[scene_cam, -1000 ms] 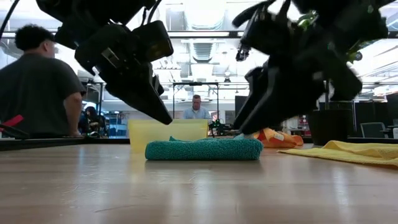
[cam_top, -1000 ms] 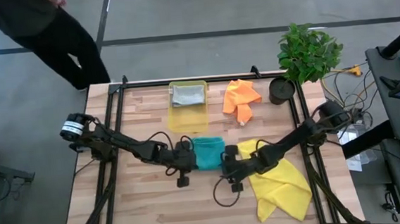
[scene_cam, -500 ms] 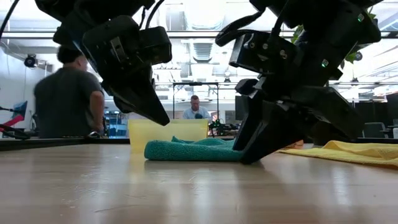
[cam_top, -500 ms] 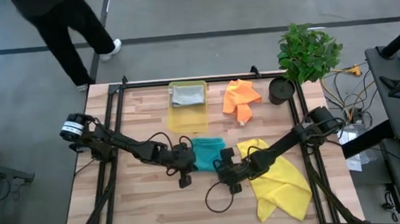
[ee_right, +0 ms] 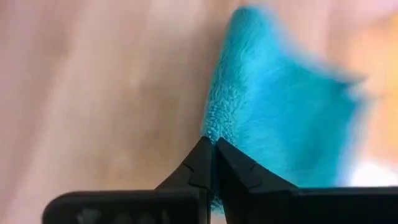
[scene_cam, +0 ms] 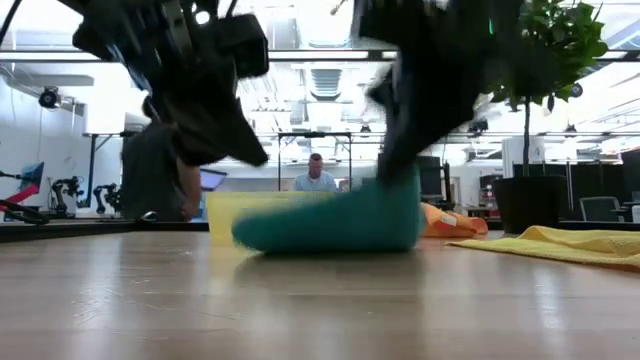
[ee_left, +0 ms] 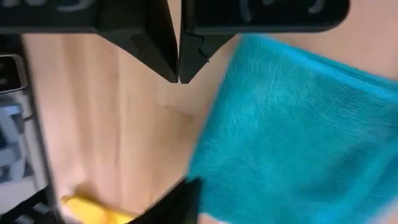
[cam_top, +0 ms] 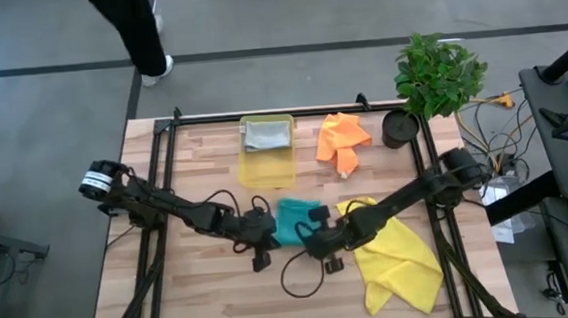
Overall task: Fold microfiber towels
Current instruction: Put the folded light blue microfiber cloth into the yellow bin
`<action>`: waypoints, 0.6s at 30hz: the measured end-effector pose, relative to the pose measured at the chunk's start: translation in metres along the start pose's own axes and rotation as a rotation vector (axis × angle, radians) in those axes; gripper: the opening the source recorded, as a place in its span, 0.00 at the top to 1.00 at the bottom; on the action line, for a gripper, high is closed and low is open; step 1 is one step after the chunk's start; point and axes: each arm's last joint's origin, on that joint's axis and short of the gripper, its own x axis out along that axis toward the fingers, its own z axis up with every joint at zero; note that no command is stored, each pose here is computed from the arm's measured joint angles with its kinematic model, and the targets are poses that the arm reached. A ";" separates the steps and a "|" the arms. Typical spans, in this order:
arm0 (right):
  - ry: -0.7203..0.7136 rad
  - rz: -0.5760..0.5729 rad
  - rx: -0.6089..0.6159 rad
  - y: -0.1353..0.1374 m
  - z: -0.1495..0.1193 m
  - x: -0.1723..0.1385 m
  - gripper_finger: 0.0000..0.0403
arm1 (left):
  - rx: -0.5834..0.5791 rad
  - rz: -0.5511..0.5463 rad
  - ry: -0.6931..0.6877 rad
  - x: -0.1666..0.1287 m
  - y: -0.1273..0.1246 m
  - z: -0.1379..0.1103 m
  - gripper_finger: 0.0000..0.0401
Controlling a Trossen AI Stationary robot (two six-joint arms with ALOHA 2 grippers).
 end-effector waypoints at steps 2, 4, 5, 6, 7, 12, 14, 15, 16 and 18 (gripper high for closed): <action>-0.029 -0.004 0.000 -0.009 0.012 -0.022 0.98 | -0.002 -0.020 -0.021 -0.008 -0.005 0.002 1.00; -0.033 0.002 -0.008 -0.017 0.019 -0.036 0.98 | -0.014 -0.041 -0.060 -0.016 -0.011 0.007 1.00; -0.016 0.004 -0.016 -0.021 0.019 -0.040 0.98 | -0.012 -0.046 -0.081 -0.020 -0.015 0.009 1.00; -0.010 0.008 -0.022 -0.024 0.020 -0.044 0.98 | -0.009 -0.053 -0.103 -0.024 -0.018 0.012 1.00; -0.021 0.011 -0.024 -0.028 0.024 -0.048 0.98 | -0.005 -0.047 -0.122 -0.029 -0.020 0.014 1.00; -0.032 0.002 -0.047 -0.042 0.033 -0.064 0.98 | -0.007 0.004 -0.259 -0.049 -0.031 0.024 1.00; -0.023 -0.001 -0.040 -0.047 0.035 -0.064 0.98 | -0.012 0.033 -0.308 -0.056 -0.034 0.026 1.00; -0.034 0.003 -0.030 -0.050 0.037 -0.066 0.98 | -0.015 0.047 -0.330 -0.060 -0.035 0.028 1.00; -0.053 0.009 -0.017 -0.053 0.040 -0.068 0.98 | -0.020 0.061 -0.352 -0.062 -0.036 0.030 1.00; -0.066 0.019 0.019 -0.058 0.043 -0.071 0.98 | -0.028 0.071 -0.377 -0.064 -0.037 0.033 1.00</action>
